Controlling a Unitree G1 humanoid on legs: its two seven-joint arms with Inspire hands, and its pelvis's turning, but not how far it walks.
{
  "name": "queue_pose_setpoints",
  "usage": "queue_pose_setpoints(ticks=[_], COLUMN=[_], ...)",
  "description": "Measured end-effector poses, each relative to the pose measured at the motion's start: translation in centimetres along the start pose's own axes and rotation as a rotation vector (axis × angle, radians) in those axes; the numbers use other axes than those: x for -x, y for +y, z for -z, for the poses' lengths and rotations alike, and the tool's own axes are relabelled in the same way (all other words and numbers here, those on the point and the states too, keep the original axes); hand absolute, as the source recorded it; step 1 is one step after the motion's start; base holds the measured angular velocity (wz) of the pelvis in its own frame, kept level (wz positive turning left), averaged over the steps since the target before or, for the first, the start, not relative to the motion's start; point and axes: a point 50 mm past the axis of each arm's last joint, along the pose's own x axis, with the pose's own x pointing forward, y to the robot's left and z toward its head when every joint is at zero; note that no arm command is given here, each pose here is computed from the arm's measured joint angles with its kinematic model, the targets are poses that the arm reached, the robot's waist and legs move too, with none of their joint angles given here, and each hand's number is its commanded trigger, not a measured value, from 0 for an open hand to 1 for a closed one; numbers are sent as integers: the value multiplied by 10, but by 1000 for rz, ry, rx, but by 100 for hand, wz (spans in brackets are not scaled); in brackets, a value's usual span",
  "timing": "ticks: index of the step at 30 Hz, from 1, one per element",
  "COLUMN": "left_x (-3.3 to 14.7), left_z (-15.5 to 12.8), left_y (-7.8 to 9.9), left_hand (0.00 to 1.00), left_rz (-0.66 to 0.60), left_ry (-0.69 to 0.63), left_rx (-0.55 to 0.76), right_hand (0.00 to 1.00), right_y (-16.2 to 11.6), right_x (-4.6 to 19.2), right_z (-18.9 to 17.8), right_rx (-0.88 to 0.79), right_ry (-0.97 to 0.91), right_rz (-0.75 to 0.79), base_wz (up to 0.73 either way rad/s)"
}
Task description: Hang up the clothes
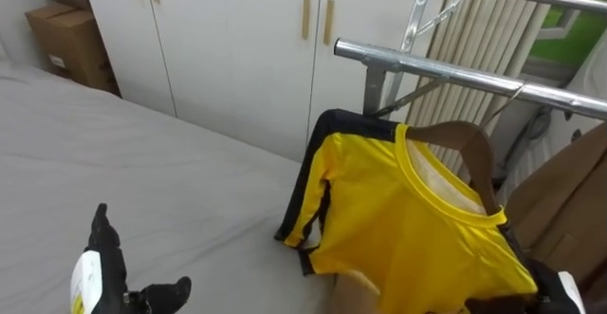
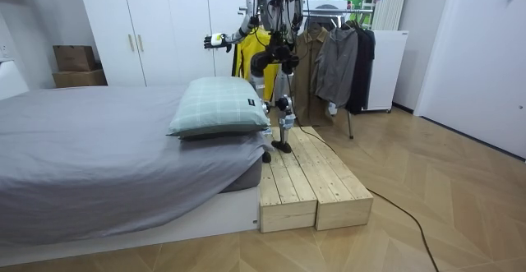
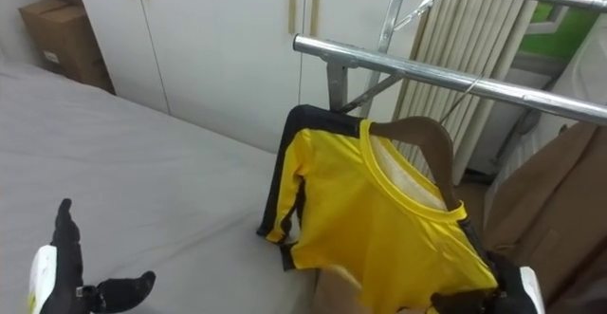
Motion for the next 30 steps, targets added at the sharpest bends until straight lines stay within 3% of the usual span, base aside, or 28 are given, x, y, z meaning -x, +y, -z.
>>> queue_pose_setpoints(ticks=[10,19,30], left_x=[0,0,-2], left_z=[-1,-4,-8], left_y=[1,-1,5], left_hand=[0,0,0], left_rz=[0,-7,-45], left_ry=[-6,-34,-64], left_rx=[-1,6,13], right_hand=[0,0,0], right_y=[-4,-6,-15], right_x=[-1,11,27], right_z=[-29,-91,-111], right_rx=[-15,40,-6], right_ry=[-130,-429,-576], right_rz=[78,135,238], base_wz=[-4,-2,-1])
